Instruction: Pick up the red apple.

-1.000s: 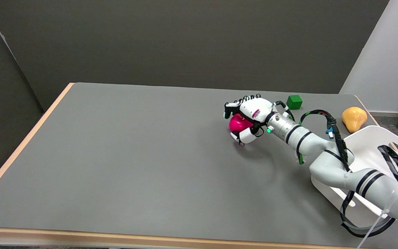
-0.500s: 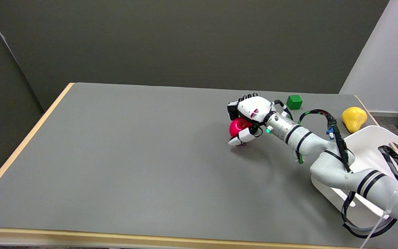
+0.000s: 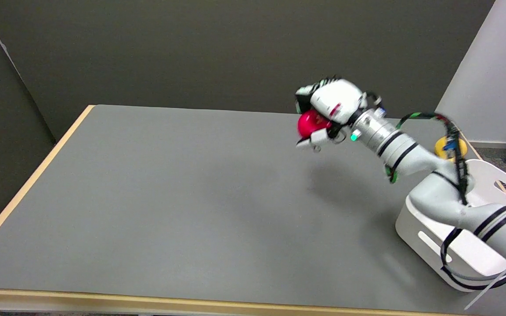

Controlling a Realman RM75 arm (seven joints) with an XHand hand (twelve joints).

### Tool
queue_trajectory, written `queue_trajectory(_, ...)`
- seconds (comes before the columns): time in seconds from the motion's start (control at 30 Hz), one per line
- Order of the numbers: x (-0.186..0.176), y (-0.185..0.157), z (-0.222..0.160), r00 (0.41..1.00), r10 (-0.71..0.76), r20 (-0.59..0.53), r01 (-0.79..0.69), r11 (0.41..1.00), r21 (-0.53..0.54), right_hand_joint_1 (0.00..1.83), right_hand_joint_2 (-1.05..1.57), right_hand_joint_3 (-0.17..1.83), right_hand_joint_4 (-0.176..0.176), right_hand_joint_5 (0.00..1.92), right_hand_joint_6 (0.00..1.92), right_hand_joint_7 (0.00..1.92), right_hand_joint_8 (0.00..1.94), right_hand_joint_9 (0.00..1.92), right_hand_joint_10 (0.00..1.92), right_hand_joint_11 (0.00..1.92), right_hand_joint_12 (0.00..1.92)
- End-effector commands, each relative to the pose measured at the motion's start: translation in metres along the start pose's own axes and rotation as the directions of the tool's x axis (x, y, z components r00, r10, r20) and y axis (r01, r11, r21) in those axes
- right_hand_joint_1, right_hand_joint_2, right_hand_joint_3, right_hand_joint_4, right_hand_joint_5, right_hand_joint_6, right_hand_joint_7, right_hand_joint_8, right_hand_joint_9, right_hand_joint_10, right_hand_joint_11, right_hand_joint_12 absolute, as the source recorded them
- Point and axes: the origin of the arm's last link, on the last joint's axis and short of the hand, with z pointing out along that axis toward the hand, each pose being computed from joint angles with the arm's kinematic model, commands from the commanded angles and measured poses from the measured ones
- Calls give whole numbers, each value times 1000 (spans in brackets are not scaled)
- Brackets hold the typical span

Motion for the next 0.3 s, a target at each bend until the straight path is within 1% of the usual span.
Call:
queue_trajectory(0.03, 122, 76, -54, 924, -377, -58, 339, 880, -333, 1349, 940, 572, -158, 691, 1637, 871, 1274, 758, 1472, 621, 1659)
queue_trajectory(0.1, 120, 91, -64, 923, -386, -10, 354, 856, -377, 1349, 964, 516, -156, 693, 1617, 875, 1251, 760, 1451, 636, 1668)
queue_trajectory(0.17, 119, 105, -75, 922, -385, 35, 363, 831, -422, 1345, 1015, 412, -155, 684, 1604, 864, 1232, 754, 1422, 666, 1561)
queue_trajectory(0.23, 116, 117, -87, 925, -373, 76, 364, 809, -461, 1349, 951, 540, -156, 698, 1620, 876, 1257, 765, 1450, 643, 1670)
queue_trajectory(0.3, 113, 126, -100, 931, -355, 90, 351, 797, -491, 1349, 943, 556, -155, 700, 1624, 876, 1262, 767, 1455, 641, 1683)
